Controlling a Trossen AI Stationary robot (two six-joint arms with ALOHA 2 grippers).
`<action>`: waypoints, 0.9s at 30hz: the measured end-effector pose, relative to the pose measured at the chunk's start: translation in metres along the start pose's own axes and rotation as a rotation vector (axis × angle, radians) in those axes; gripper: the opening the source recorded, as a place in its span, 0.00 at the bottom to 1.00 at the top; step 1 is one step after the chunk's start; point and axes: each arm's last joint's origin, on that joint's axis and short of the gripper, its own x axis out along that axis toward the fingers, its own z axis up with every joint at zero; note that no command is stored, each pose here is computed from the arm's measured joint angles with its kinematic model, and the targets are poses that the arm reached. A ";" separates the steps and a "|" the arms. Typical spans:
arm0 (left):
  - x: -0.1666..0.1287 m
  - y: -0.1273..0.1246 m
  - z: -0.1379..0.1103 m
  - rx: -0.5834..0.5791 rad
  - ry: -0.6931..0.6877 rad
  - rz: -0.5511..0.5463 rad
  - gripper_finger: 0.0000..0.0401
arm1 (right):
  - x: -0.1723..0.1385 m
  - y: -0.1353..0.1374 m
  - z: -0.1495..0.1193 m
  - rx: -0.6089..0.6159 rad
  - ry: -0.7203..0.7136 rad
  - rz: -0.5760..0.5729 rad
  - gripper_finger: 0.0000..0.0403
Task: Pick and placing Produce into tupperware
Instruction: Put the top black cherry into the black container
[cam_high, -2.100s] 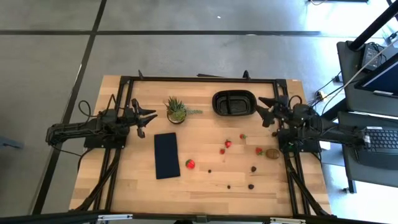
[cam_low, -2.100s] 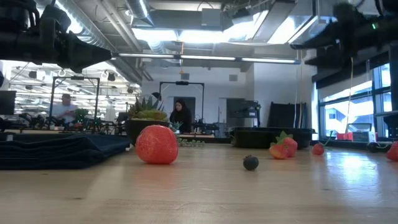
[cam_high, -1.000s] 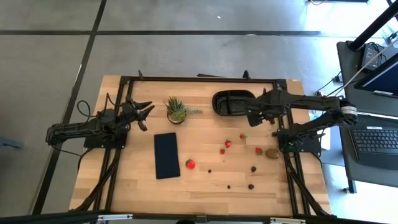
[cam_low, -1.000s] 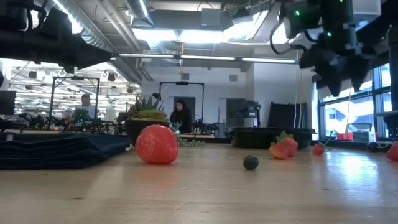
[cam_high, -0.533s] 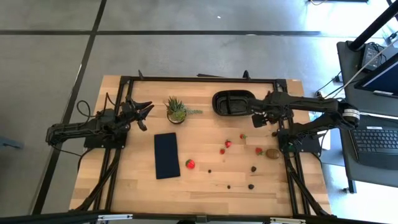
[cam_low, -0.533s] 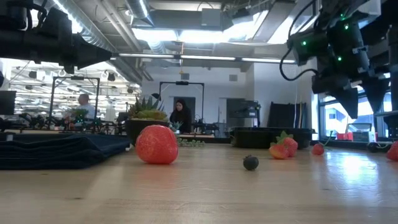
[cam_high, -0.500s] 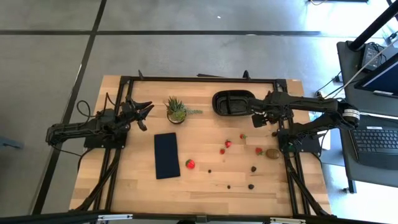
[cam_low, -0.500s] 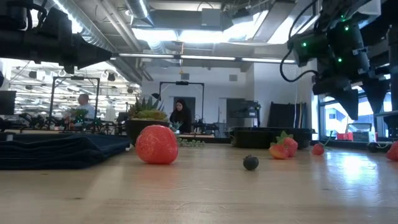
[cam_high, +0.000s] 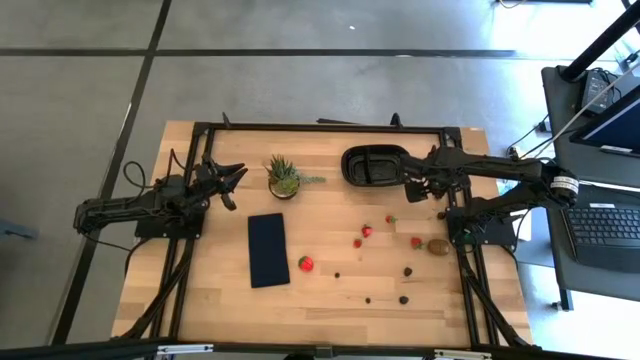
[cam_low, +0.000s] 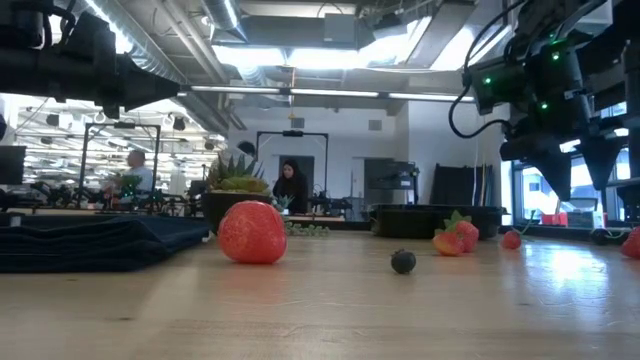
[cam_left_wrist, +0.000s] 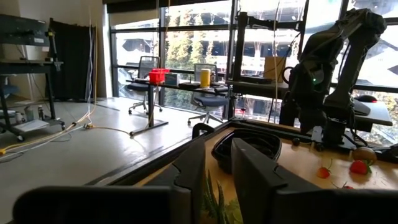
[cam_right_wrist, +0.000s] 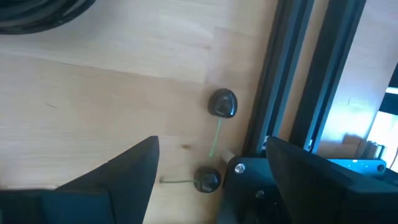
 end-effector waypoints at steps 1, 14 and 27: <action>0.000 0.000 0.000 0.000 0.000 0.000 0.19 | 0.000 0.000 0.000 0.002 0.001 0.000 0.74; 0.000 0.000 0.000 0.000 -0.001 0.000 0.26 | 0.002 -0.005 0.008 -0.090 0.009 -0.001 0.74; 0.000 0.000 0.000 0.008 0.000 0.006 0.29 | 0.031 -0.004 0.004 -0.211 -0.004 0.010 0.74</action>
